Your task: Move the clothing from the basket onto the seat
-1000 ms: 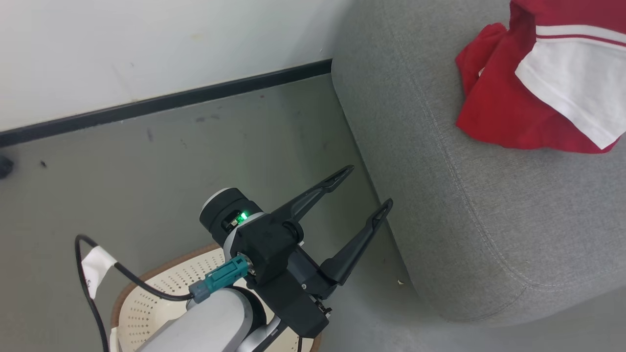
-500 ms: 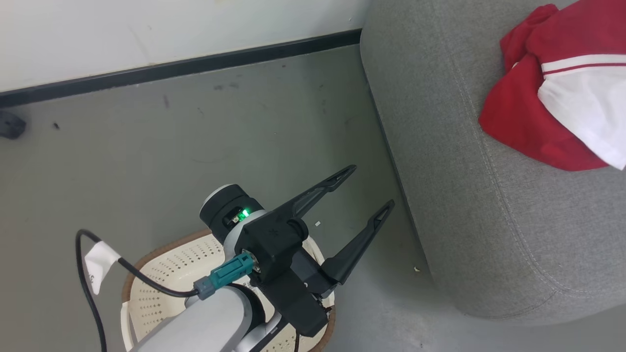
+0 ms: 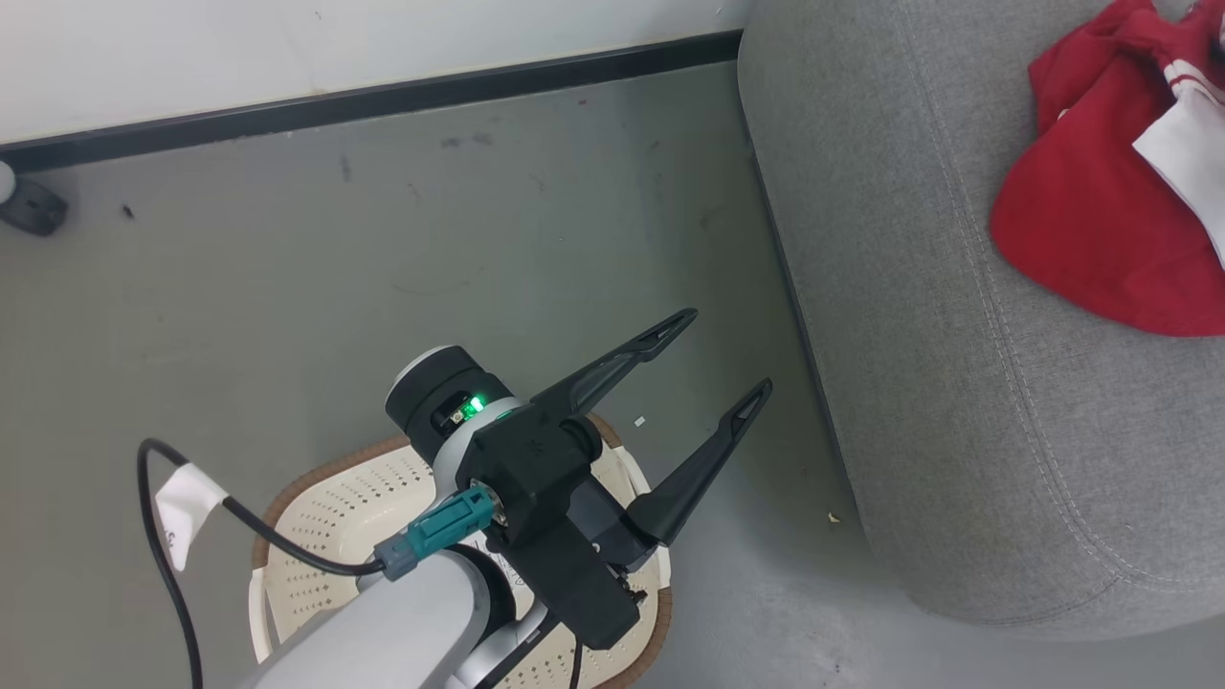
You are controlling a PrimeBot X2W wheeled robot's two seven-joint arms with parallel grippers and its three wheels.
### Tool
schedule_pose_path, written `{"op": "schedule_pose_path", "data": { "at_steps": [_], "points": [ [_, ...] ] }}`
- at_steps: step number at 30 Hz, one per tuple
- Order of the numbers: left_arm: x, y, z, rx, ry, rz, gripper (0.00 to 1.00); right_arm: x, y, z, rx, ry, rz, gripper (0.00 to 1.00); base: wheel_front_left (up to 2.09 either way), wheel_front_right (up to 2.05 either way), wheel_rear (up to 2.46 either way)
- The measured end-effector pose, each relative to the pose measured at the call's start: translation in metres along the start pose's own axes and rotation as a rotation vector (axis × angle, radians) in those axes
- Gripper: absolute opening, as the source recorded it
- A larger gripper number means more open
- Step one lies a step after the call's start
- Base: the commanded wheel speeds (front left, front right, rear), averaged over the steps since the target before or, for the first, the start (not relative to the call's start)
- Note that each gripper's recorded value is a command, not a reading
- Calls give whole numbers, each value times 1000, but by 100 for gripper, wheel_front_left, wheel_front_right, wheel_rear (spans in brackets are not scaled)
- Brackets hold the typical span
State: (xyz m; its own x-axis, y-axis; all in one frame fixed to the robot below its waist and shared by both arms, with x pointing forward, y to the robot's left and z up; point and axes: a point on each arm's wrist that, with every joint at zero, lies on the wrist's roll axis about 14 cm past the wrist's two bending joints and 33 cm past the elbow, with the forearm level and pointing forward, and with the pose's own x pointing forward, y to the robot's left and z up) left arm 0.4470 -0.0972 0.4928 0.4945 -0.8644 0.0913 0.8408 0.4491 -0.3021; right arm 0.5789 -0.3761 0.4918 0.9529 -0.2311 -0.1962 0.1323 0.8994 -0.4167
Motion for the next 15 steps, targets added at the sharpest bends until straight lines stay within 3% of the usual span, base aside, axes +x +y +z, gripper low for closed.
{"op": "schedule_pose_path", "data": {
  "at_steps": [7, 8, 9, 10, 11, 15],
  "points": [
    [-1, 2, -1, 1, 3, 6, 100, -4, 19, -23, 36, 59, 32, 2, 0, 0, 0],
    [-1, 3, -1, 3, 3, 7, 100, -4, 20, -24, 36, 62, 33, 20, 0, 0, 0],
    [-2, 3, -1, 6, 4, 8, 100, -5, 21, -24, 38, 66, 35, 44, 0, 0, 0],
    [-2, 4, 0, 9, 5, 9, 100, -6, 22, -25, 40, 68, 38, 83, 0, 0, 0],
    [-2, 3, 0, 11, 4, 8, 100, -7, 25, -26, 44, 70, 45, 100, 0, 0, 0],
    [0, -1, 4, 18, -5, -1, 100, -17, 28, -37, 58, 92, 52, 100, 0, 0, 0]
  ]
}}
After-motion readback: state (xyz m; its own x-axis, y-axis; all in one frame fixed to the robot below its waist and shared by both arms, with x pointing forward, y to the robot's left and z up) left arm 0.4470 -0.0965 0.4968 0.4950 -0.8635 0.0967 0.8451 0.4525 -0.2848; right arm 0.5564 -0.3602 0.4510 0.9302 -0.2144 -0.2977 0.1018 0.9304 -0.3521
